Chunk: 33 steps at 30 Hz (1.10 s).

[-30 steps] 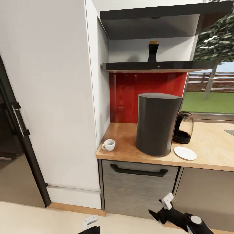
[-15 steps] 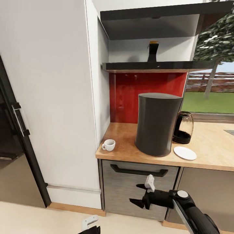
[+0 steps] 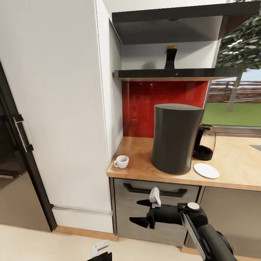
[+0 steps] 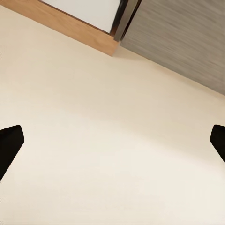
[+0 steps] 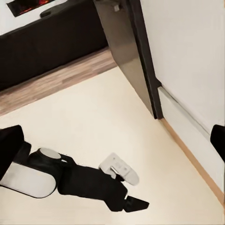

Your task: Set up a coffee station on the kitchen countertop: keep the coffee maker on the countertop, move the bottle of coffee from the kitchen shelf to the counter next to the coffee maker, place a paper coffee filter on top of the coffee maker, put the saucer next to the coffee maker with the coffee cup on the saucer, and place the electric kettle next to the coffee maker.

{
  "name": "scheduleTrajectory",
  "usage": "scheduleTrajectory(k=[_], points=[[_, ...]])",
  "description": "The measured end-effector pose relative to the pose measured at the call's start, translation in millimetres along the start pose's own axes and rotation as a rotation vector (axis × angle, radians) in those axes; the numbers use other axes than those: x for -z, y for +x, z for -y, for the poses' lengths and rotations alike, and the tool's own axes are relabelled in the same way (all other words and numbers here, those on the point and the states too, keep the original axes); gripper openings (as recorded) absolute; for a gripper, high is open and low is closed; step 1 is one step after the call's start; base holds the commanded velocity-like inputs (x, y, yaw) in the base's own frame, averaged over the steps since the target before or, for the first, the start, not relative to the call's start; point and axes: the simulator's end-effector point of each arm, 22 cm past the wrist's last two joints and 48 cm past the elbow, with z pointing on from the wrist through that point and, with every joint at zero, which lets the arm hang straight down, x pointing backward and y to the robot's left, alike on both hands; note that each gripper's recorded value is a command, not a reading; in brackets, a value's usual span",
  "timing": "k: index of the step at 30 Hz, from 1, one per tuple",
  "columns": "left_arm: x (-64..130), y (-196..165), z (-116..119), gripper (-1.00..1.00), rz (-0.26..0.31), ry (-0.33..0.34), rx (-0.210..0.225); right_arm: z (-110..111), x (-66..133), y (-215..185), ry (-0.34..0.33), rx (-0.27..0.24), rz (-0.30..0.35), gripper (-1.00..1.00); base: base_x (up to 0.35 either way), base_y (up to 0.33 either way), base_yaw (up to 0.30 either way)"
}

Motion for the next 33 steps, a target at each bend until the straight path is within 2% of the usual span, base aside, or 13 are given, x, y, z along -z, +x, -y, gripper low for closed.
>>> scheduleTrajectory(k=[5, 8, 15, 22, 27, 33], points=[[0.0, 0.0, 0.1, 1.0, 0.0, 0.0, 0.0, -19.2, -20.1, -19.8, -0.039, -0.017, 0.052, 1.0, 0.0, 0.182, 0.0], [0.0, -0.1, 0.1, 1.0, 0.0, 0.0, 0.0, -25.6, -24.9, -31.3, -0.047, -0.018, 0.07, 1.0, 0.0, 0.233, 0.0], [0.1, 0.3, 1.2, 1.0, 0.0, 0.001, 0.0, -20.6, -29.9, -60.1, -0.034, -0.029, 0.079, 1.0, 0.0, 0.224, 0.0], [0.1, 0.2, 1.8, 1.0, 0.0, 0.003, 0.0, -27.3, -38.0, -81.5, -0.054, -0.03, 0.099, 1.0, 0.0, 0.174, 0.0], [0.2, 0.5, 2.8, 1.0, 0.0, 0.004, 0.0, 0.1, -12.5, -104.9, 0.016, -0.063, 0.162, 1.0, 0.0, 0.017, 0.0], [0.2, 0.5, 3.1, 1.0, 0.0, 0.005, 0.001, -1.4, 10.5, -128.7, 0.032, -0.054, 0.198, 1.0, 0.0, 0.0, 0.0]])
